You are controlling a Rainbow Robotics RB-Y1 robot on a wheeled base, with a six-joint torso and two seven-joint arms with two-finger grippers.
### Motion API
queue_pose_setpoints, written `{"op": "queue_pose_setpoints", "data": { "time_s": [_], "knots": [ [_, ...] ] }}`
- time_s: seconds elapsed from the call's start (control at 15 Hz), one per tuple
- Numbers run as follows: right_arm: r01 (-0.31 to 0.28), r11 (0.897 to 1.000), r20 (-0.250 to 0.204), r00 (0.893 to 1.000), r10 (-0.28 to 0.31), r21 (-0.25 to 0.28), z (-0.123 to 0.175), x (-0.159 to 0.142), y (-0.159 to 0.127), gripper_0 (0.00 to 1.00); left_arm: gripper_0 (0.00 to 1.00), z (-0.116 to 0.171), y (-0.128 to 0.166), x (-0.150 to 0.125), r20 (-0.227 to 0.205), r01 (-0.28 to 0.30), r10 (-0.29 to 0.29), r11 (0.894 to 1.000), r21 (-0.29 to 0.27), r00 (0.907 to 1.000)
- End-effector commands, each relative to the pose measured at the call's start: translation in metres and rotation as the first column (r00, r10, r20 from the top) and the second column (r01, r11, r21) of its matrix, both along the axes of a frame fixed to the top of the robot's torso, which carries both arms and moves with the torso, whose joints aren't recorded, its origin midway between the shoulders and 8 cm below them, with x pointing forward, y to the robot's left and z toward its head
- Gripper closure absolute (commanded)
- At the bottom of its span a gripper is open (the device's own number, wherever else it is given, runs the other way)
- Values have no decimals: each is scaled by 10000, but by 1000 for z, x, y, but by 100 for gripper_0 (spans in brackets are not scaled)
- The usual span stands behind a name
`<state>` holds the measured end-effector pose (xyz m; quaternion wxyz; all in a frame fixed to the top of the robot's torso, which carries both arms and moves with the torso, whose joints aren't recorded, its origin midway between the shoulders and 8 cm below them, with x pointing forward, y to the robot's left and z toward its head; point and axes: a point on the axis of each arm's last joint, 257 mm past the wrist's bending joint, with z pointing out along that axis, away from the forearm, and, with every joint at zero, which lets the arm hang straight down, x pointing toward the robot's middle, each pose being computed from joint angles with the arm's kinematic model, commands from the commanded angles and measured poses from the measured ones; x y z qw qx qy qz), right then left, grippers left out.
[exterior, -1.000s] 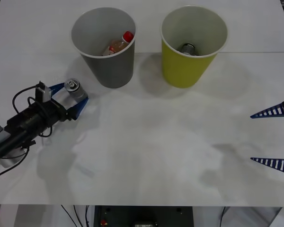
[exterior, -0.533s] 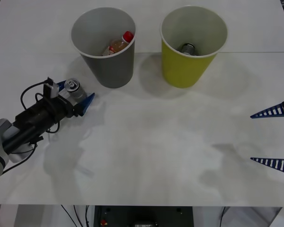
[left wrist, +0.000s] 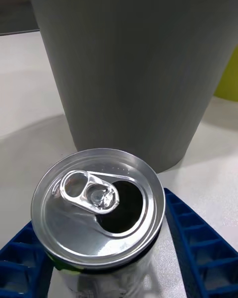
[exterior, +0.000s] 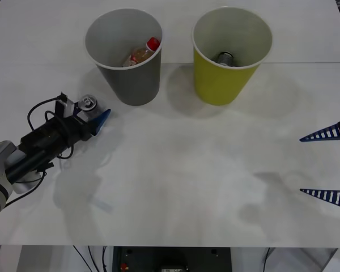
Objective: Put the can into the green bin and the plastic bottle into the gray bin
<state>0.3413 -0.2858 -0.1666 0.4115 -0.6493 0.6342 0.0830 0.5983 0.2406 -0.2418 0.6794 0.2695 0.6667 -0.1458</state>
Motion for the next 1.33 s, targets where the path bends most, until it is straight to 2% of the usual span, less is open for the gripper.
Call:
{"op": "queue_pose_setpoints", "data": {
  "time_s": [0.07,0.33,0.6,0.87,1.07,1.2,1.33],
  "knots": [
    [-1,10000,0,10000,1,0,0,0,0,0,100,0,-2,0,1,71,-71,9999,135,10000],
    [-1,10000,0,10000,1,0,0,0,0,0,100,-1,-4,-2,17,203,-204,9997,153,9998],
    [-1,10000,0,10000,1,0,0,0,0,0,100,2,10,-12,28,688,-692,9951,708,9976],
    [-1,10000,0,10000,1,0,0,0,0,0,100,9,18,-43,-780,1489,-1468,9886,219,9861],
    [-1,10000,0,10000,1,0,0,0,0,0,100,21,23,-71,-1667,2004,-1943,9795,200,9667],
    [-1,10000,0,10000,1,0,0,0,0,0,100,32,28,-85,-2304,2159,-1981,9749,545,9527],
    [-1,10000,0,10000,1,0,0,0,0,0,100,43,35,-94,-2715,2123,-1728,9693,1237,9468]
  ]
}}
